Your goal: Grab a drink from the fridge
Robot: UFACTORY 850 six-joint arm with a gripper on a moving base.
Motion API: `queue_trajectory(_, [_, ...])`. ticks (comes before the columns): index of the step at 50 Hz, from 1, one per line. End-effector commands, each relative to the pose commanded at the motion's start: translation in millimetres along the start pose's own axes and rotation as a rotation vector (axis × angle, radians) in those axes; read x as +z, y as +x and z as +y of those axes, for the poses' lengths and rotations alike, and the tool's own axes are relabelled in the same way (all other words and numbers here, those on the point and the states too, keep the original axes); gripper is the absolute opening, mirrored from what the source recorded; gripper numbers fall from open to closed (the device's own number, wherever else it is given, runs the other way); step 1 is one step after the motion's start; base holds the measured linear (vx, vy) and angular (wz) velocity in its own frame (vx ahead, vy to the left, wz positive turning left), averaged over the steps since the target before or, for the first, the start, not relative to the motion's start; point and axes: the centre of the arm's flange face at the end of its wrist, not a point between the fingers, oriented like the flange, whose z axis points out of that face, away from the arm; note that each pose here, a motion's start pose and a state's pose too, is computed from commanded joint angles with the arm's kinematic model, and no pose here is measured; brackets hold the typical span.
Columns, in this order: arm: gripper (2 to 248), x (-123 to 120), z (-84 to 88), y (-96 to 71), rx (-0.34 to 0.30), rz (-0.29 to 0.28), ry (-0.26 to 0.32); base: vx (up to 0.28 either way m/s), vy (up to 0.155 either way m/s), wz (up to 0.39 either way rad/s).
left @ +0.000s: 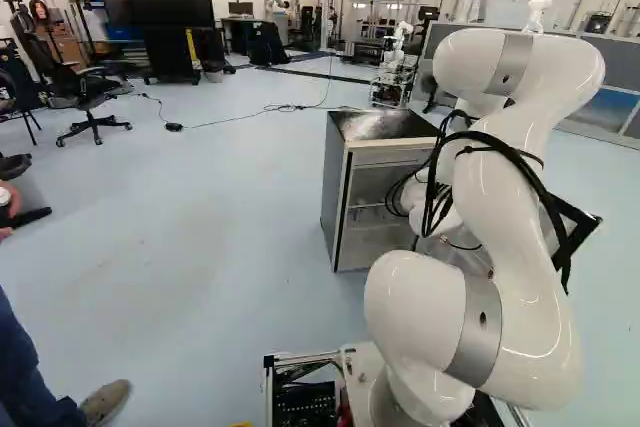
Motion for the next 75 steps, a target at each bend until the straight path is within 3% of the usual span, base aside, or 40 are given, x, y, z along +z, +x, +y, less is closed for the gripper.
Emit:
queue_trajectory(39, [94,-10,9.6,8.0,-0.009,0.042,-0.002,0.000,0.000,0.000])
queue_trajectory(60, [94,-15,10.7,30.9,0.012,0.069,0.001,0.000,0.000,0.000])
queue_trajectory(75, [91,-40,26.8,49.9,0.010,0.067,0.001,0.000,0.000,0.000])
